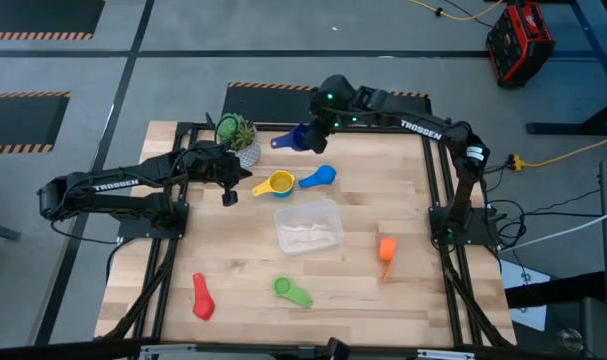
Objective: Nest measuring cups in basket
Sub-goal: Stack the dark blue measuring cup on top of the yellow measuring cup, then stack the orange measuring cup on top of the dark blue measuring cup
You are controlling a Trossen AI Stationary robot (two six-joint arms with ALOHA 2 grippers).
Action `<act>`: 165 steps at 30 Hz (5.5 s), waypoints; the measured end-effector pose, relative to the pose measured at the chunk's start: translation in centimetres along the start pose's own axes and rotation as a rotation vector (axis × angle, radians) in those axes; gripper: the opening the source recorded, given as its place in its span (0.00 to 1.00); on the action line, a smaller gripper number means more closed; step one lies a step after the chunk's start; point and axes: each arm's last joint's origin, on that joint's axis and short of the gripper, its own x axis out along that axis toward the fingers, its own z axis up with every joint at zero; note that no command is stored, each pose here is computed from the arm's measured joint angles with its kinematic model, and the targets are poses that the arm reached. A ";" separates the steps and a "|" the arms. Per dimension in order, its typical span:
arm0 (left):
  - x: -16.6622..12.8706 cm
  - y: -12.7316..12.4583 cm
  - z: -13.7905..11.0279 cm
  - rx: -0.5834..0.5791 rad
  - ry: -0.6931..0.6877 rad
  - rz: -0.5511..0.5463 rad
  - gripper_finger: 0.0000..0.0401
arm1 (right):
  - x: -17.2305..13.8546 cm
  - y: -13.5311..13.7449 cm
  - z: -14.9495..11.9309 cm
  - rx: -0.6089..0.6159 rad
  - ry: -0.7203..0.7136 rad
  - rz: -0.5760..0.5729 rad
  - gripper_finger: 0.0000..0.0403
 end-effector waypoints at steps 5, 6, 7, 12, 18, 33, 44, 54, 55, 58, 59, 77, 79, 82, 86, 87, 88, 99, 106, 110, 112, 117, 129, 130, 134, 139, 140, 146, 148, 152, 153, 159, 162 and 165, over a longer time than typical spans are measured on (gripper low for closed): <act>0.0 0.0 0.0 0.000 0.000 0.000 0.03 | 0.2 1.9 0.5 -0.028 -0.058 0.036 0.04; 0.0 0.0 0.0 0.000 0.000 0.000 0.04 | 0.2 2.2 0.6 -0.022 -0.070 0.043 0.04; 0.0 0.0 0.0 0.000 0.000 0.000 0.04 | 0.3 2.5 0.7 -0.026 -0.082 0.050 0.04; 0.0 0.0 0.0 0.000 0.000 0.000 0.06 | 1.1 3.6 0.6 -0.045 -0.098 0.072 0.04; 0.0 0.0 0.0 0.000 -0.002 0.001 0.05 | 4.5 3.7 -0.5 -0.045 -0.029 0.072 0.04; 0.0 0.0 0.0 0.000 -0.001 0.001 0.03 | 10.8 3.2 -3.3 0.024 0.125 0.109 0.04; 0.0 0.0 0.0 0.000 -0.004 0.001 0.04 | 13.6 2.9 -5.0 0.063 0.208 0.138 0.04; 0.0 0.0 0.0 0.000 -0.001 0.000 0.00 | 13.9 2.7 -5.3 0.066 0.231 0.108 0.04; 0.0 0.0 0.0 0.000 -0.001 0.001 0.01 | 13.9 2.7 -5.4 0.067 0.235 0.108 0.04; 0.0 0.0 0.0 0.000 -0.001 0.000 0.03 | 14.3 2.8 -5.7 0.073 0.254 0.106 0.04; 0.0 0.0 0.0 0.000 -0.001 0.000 0.03 | 14.4 2.8 -5.8 0.074 0.257 0.105 0.04; 0.0 0.0 0.0 0.000 -0.001 0.000 0.00 | 15.1 2.8 -6.2 0.062 0.265 0.107 0.10; 0.0 0.0 0.0 0.000 -0.001 0.000 0.00 | 15.2 2.8 -6.2 0.061 0.260 0.107 0.12; 0.0 0.0 0.0 0.000 -0.001 0.000 0.02 | 15.1 2.8 -6.2 0.061 0.262 0.107 0.13; 0.0 0.0 0.0 0.000 -0.001 0.000 0.04 | 15.1 2.8 -6.2 0.061 0.262 0.107 0.13; 0.0 0.0 0.0 0.000 -0.001 0.000 0.05 | 15.1 2.8 -6.2 0.061 0.262 0.107 0.13; 0.0 0.0 0.0 0.000 -0.001 0.000 0.05 | 15.1 2.8 -6.2 0.062 0.262 0.107 0.13; 0.0 0.0 0.0 0.000 -0.001 0.000 0.02 | 15.1 2.8 -6.2 0.061 0.261 0.107 0.13; 0.0 0.0 0.0 -0.021 0.001 0.000 0.01 | 15.1 2.8 -6.2 0.060 0.261 0.107 0.13; 0.0 0.0 0.0 -0.103 0.005 -0.001 0.03 | 15.1 2.8 -6.1 0.059 0.260 0.108 0.13; 0.0 0.0 0.0 -0.100 0.006 0.001 0.04 | 15.1 2.8 -6.1 0.059 0.260 0.108 0.13; 0.0 0.0 0.0 -0.098 0.006 0.006 0.07 | 15.1 2.8 -6.1 0.059 0.260 0.108 0.13; 0.0 0.0 -0.1 -0.098 0.007 0.007 0.05 | 15.1 2.8 -6.0 0.156 0.249 0.107 0.13; 0.0 0.0 -0.1 -0.098 0.007 0.007 0.05 | 15.1 2.8 -6.0 0.168 0.251 0.105 0.13; 0.0 0.0 -0.1 -0.098 0.007 0.007 0.03 | 15.1 2.8 -6.1 0.163 0.265 0.110 0.15; 0.0 0.0 -0.1 -0.098 0.007 0.007 0.01 | 15.1 2.8 -6.1 0.165 0.268 0.110 0.15; 0.0 0.0 -0.1 -0.098 0.007 0.007 0.01 | 15.1 2.8 -6.1 0.166 0.268 0.110 0.15; 0.0 0.0 -0.1 -0.098 0.007 0.007 0.01 | 15.0 2.9 -6.2 0.174 0.280 0.142 0.15; 0.0 0.0 -0.1 -0.098 0.007 0.007 0.02 | 15.0 2.9 -6.2 0.177 0.280 0.150 0.15; 0.0 0.0 -0.1 -0.098 0.007 0.007 0.04 | 15.0 2.8 -6.3 0.183 0.291 0.151 0.16; 0.0 0.0 -0.1 -0.098 0.007 0.007 0.05 | 15.0 2.8 -6.3 0.180 0.291 0.151 0.17; 0.0 0.0 -0.1 -0.098 0.007 0.007 0.07 | 15.0 2.3 -6.2 0.183 0.287 0.129 0.41; 0.0 0.0 -0.1 -0.098 0.007 0.007 0.08 | 15.0 2.2 -6.2 0.177 0.283 0.099 0.55; 0.0 0.0 -0.1 -0.098 0.007 0.007 0.07 | 15.0 2.0 -6.2 0.180 0.282 0.097 0.62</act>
